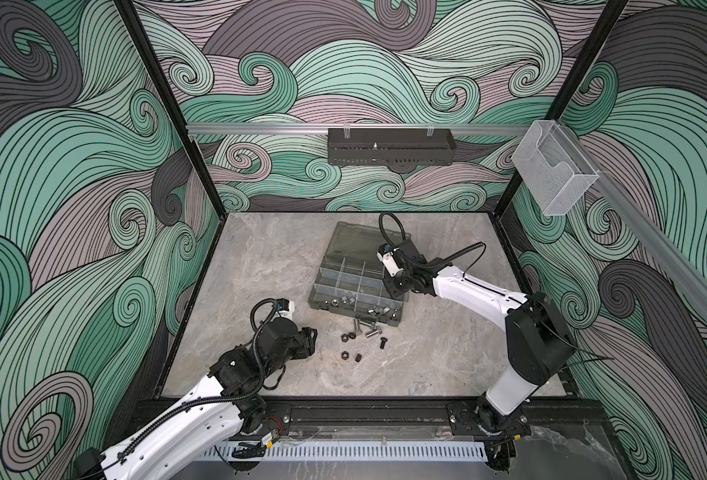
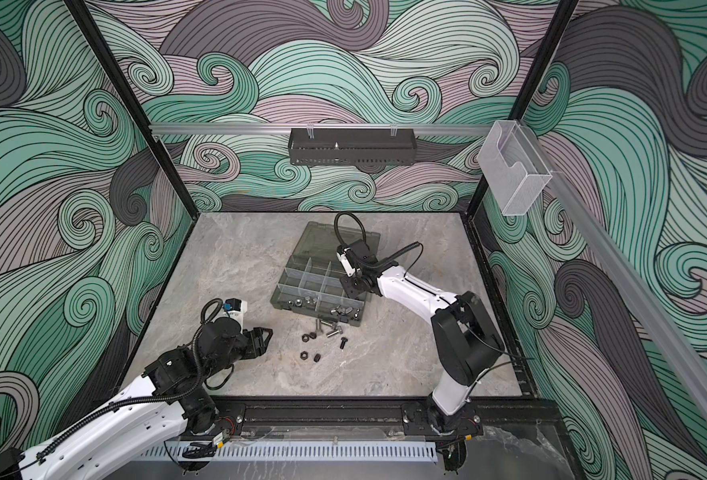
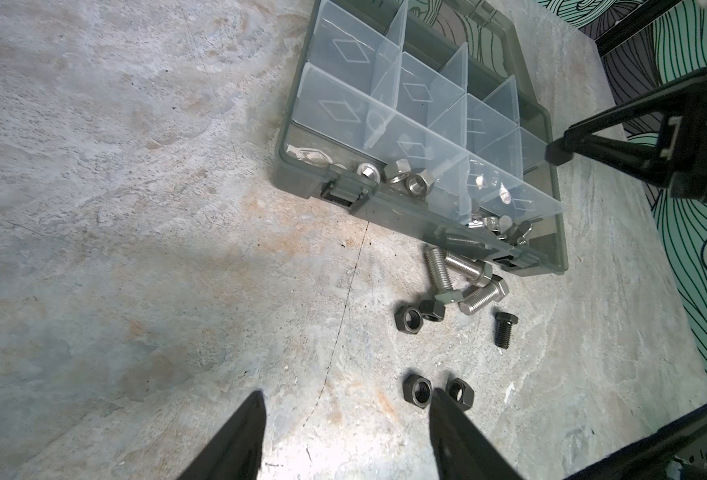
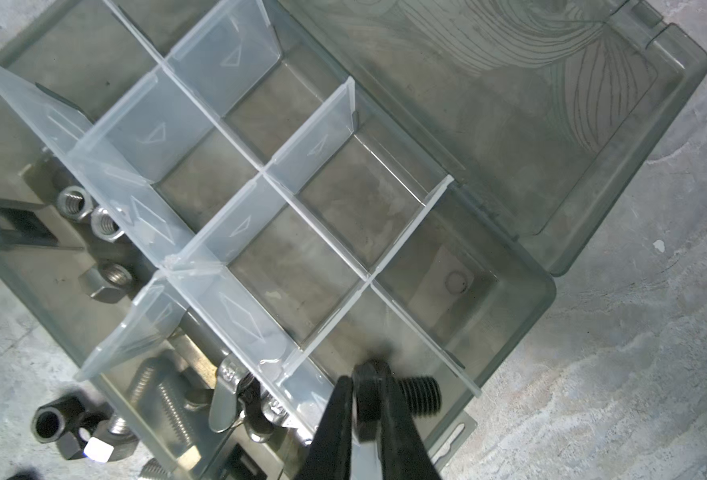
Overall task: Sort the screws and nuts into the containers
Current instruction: 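Carry the black bolt into a box compartment and open the right gripper, then move the right gripper back down to the pile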
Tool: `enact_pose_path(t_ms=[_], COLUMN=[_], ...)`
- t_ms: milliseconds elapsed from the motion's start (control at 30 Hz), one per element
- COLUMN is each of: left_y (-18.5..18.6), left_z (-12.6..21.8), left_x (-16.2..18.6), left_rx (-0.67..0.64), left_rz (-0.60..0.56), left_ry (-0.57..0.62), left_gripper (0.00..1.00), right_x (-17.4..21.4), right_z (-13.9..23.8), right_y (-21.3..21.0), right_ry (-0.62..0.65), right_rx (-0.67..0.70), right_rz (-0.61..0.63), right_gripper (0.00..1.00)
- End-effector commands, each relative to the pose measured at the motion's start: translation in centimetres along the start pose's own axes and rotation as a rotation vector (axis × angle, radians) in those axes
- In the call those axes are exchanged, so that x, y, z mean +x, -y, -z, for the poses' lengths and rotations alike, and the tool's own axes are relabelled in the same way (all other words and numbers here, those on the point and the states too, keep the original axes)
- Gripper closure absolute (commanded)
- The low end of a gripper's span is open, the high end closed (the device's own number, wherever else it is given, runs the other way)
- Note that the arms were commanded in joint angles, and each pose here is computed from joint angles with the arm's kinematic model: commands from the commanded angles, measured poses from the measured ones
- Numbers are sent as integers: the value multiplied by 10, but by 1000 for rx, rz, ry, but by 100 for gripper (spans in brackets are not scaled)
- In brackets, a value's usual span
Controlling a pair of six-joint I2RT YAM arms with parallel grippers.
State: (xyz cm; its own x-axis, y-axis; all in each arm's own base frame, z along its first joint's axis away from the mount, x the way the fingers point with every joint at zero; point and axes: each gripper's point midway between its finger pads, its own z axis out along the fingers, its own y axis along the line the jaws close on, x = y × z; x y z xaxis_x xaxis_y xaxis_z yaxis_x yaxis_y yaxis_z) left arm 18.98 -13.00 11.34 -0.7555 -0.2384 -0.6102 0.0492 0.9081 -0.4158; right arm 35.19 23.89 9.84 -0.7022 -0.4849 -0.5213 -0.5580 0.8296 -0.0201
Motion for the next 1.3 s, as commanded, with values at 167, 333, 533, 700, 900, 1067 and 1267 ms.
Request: enact_pose_path(t_ms=[167,333,533,700,900,1067,1267], left_y=[-3,-2,-3,-1,3,7,8], left_z=[0,-1,-2,-3,-8,-10,-10], left_x=[-4,-3,-4,-7,-9,-13,-14], left_rx=[-15,-11,-10,-15,-17,-16,-12], left_rz=[3,4,11,3,-3,-3,-1], left_ry=[19,14,22,27,23,28,28], left_gripper=[34,34,34,33,33,33,33], right_x=[-10,-7,9,33,73,103,127], right_z=[16,34,53,64,74,75,68], right_y=[-2,-3,-14,-25,-38,-48,-55], right_ry=[42,65,93,85,75,35,22], right_rx=[-16,-24,-69,-58,-49,-20,-3], right_rz=[-5,-20,-72,-68,-106,-97,-138], right_gripper=[70,69,69,69,69,69,69])
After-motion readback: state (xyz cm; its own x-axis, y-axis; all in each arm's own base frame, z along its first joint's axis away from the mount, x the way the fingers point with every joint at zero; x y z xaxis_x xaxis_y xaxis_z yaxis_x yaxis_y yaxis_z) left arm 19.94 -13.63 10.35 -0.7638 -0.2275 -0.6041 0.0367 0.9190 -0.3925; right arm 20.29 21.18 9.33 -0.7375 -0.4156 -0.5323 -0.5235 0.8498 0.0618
